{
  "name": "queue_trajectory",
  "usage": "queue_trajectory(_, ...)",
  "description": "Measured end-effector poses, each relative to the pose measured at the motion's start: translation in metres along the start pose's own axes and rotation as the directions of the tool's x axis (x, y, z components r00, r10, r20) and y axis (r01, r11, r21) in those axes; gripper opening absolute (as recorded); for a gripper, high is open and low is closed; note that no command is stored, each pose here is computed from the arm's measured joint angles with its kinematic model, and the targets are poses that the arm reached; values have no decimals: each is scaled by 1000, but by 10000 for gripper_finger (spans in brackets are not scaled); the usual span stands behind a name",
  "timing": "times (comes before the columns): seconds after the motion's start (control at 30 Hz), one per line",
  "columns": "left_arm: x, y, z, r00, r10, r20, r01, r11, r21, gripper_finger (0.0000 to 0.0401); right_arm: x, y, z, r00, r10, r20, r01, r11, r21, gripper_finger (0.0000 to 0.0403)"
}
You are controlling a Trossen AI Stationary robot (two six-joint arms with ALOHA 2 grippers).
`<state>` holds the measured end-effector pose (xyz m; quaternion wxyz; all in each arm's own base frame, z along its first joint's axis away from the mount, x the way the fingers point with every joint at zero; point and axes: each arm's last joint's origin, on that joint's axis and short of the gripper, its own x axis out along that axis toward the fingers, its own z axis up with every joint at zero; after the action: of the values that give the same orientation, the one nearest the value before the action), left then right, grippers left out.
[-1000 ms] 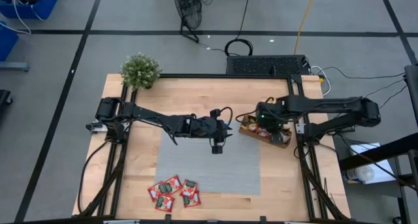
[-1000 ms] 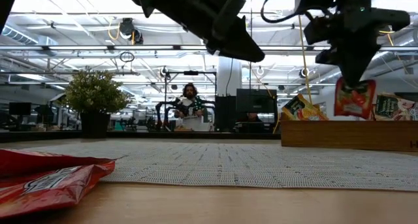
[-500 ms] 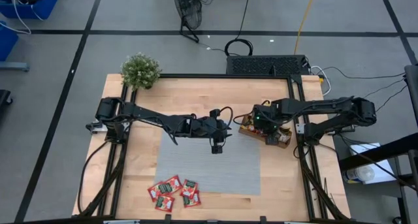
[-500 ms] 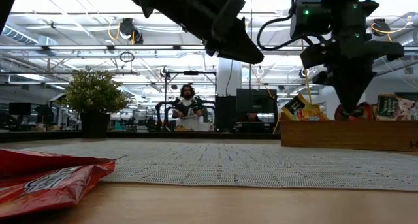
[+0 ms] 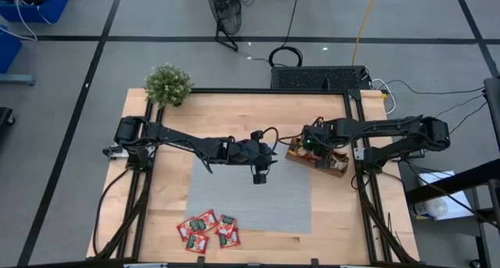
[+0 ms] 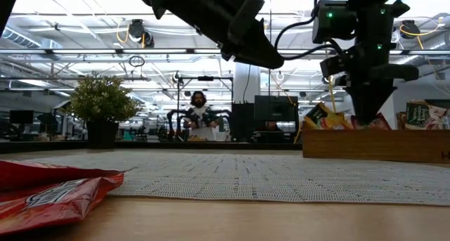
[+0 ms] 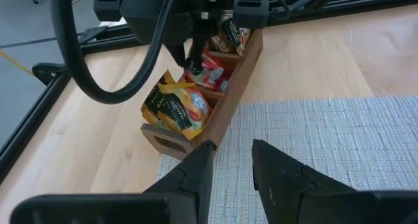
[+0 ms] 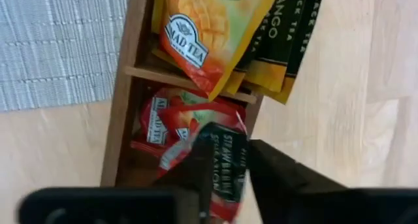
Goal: Pick & Place Tea
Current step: Put the red tea bag into the middle section of the wooden organizer
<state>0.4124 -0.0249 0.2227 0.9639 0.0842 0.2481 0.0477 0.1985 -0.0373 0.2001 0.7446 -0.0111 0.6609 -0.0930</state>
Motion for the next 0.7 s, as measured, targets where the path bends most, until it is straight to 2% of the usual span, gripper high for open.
queue_trajectory(0.17, 0, 0, 0, 1000, 4, 0, -4, 1000, -2, 113, -1, 0, -1, 1000, 0, 4, 0, 1000, 10, 146)
queue_trajectory(0.33, 0, 1, 0, 1000, 12, 3, -12, 1000, -3, 113, -8, -2, -4, 998, -51, 38, 50, 998, 28, 179)
queue_trajectory(0.57, 0, 1, 0, 1000, 12, 5, -12, 1000, -6, 113, -22, -3, -10, 992, -47, 115, 41, 998, 52, 174)
queue_trajectory(0.7, 0, 1, 0, 1000, 14, 5, -14, 1000, -8, 113, -29, 4, -14, 984, 101, 146, -100, 995, -13, 127)
